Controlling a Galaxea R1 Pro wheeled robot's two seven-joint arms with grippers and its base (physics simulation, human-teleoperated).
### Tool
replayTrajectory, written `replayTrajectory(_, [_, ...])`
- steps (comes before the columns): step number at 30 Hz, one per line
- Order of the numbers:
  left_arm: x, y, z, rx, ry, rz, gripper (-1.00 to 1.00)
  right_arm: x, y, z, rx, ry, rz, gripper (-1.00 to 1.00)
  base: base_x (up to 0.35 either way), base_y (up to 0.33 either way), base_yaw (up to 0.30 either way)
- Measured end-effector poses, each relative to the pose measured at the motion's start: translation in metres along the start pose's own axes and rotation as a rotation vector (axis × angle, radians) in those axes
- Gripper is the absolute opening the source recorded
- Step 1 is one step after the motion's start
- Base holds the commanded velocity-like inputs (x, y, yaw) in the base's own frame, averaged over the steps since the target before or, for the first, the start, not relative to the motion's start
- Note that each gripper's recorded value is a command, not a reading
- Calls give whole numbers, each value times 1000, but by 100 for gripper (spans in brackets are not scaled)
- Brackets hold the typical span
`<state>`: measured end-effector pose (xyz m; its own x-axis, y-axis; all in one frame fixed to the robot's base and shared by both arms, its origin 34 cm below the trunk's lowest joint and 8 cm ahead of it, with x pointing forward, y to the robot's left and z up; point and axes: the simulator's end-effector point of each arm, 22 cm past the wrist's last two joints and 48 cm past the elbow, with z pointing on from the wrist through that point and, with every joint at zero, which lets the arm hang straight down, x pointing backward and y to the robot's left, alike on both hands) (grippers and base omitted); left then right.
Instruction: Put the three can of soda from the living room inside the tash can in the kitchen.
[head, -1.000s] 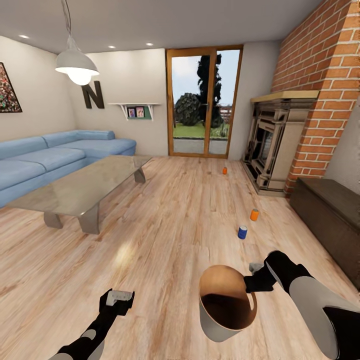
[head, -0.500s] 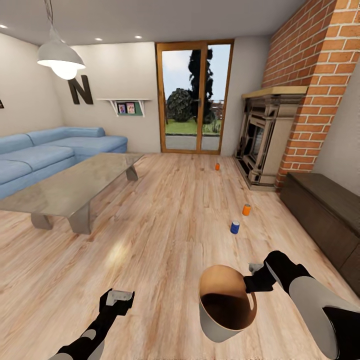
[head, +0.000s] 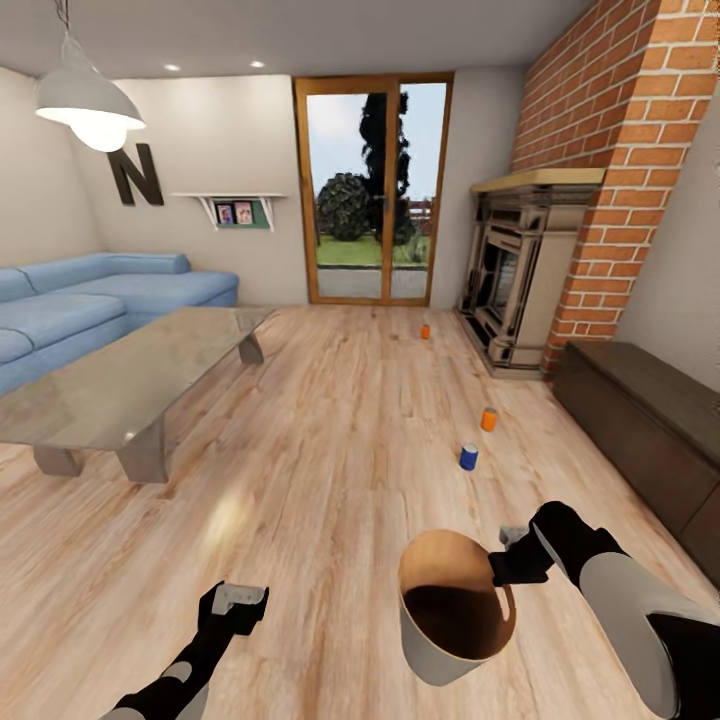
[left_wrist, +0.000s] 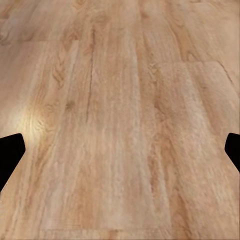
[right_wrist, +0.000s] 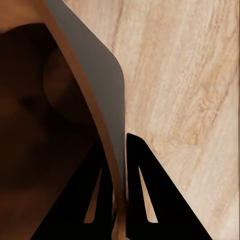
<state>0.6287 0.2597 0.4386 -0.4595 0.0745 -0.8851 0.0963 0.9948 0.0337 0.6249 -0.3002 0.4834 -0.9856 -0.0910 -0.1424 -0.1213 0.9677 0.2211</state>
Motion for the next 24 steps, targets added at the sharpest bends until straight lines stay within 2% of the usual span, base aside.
replayTrajectory(8, [1, 0, 0, 0, 2, 0, 100, -1, 2, 0, -8, -2, 5, -100, 298, 112, -240])
replayTrajectory(24, [-3, 0, -1, 1, -6, 3, 100, -2, 4, -3, -9, -10, 4, -100, 322, -13, -251])
